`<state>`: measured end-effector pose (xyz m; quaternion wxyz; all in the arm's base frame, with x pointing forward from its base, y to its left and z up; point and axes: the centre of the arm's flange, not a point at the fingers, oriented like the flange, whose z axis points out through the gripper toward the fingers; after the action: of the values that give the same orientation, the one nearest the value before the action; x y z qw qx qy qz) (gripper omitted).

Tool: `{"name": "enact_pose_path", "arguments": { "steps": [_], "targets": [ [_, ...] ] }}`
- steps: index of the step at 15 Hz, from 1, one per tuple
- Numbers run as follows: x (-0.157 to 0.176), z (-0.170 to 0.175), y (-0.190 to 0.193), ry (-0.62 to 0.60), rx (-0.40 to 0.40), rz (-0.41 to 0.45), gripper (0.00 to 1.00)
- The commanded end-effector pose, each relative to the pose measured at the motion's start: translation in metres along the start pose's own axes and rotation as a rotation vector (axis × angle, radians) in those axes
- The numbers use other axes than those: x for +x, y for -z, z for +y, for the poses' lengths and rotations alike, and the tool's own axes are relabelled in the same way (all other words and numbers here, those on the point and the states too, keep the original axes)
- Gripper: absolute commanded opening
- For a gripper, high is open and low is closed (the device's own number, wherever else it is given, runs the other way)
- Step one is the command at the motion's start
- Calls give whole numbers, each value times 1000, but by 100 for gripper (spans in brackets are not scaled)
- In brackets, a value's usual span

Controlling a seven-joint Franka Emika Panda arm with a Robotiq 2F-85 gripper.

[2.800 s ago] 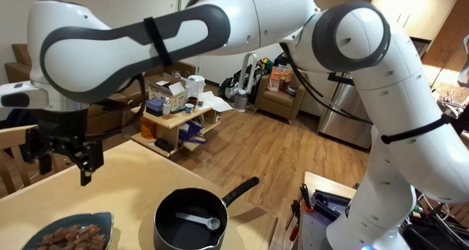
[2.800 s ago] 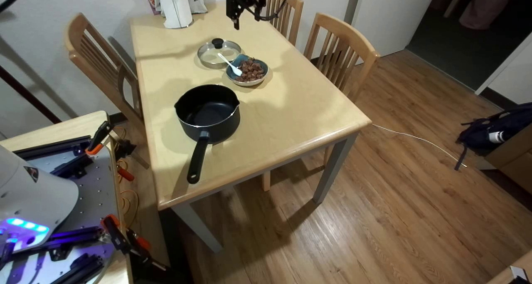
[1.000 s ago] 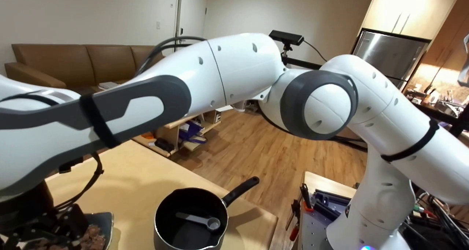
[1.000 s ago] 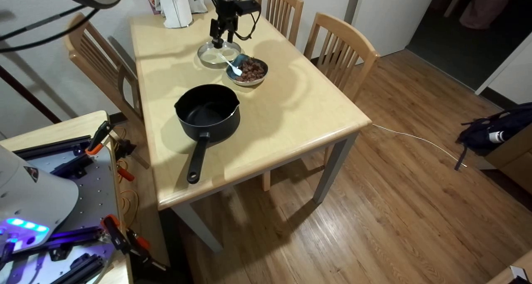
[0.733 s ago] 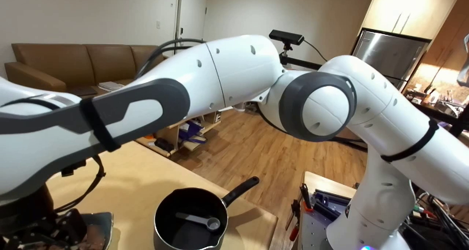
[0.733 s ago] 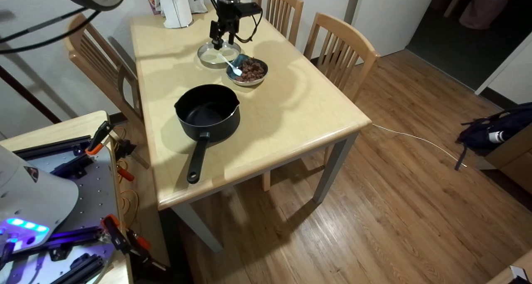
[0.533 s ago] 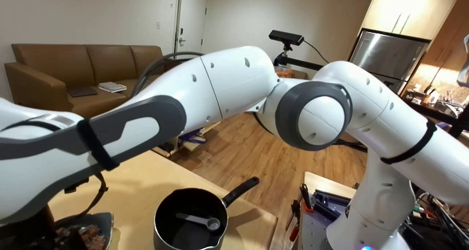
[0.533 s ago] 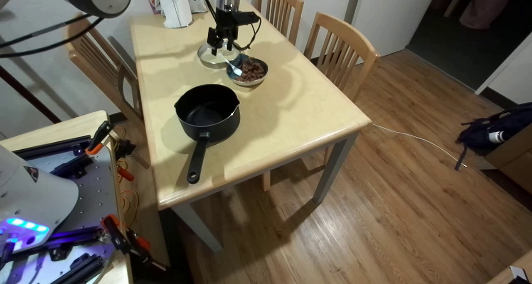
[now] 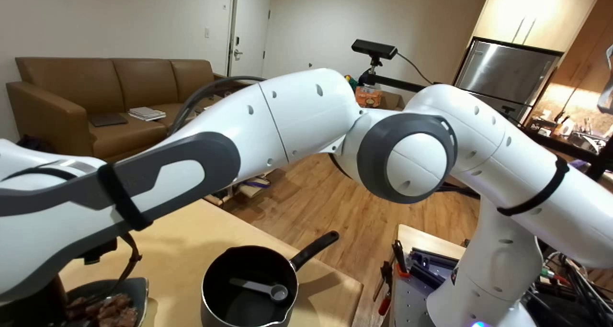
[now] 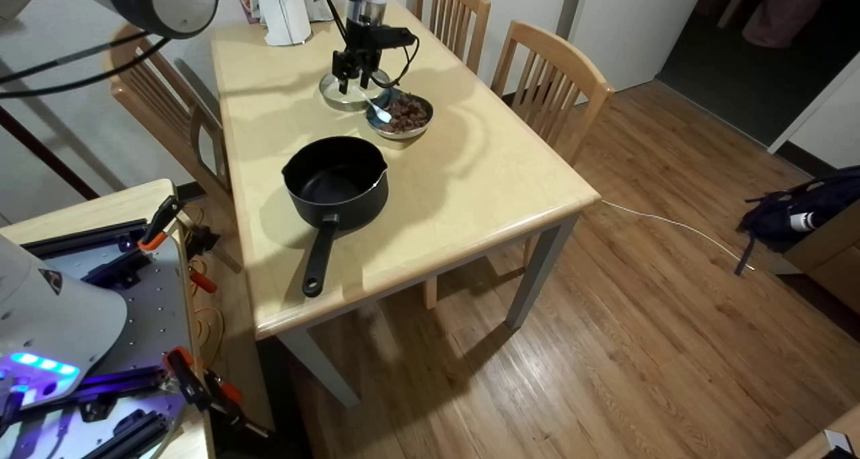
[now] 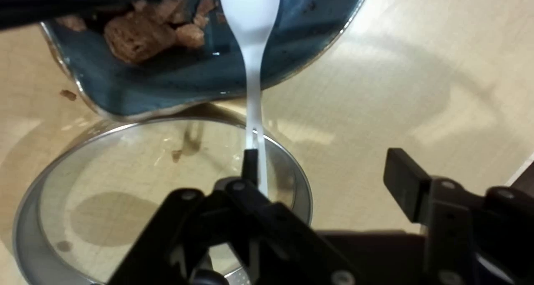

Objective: Pick up the white spoon from the bowl and place it in the black pot.

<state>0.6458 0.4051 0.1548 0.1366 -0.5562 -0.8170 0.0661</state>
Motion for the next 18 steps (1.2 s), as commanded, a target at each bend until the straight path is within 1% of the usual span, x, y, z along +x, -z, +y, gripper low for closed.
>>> {"name": "enact_pose_path", "arguments": {
  "steps": [1, 2, 3, 8, 12, 14, 15, 16, 18],
  "targets": [
    [3, 16, 5, -21, -12, 27, 91],
    [3, 17, 5, -17, -10, 28, 94],
    [3, 18, 3, -13, -6, 27, 100],
    [-3, 23, 2, -11, 8, 27, 100],
    [-2, 26, 0, -2, -9, 23, 100],
    [-2, 29, -2, 0, -30, -7, 100],
    [0, 30, -4, 23, -27, 6, 100],
    [-5, 7, -4, -5, -12, 3, 100],
    [-4, 7, -6, -4, -9, 3, 100]
  ]
}}
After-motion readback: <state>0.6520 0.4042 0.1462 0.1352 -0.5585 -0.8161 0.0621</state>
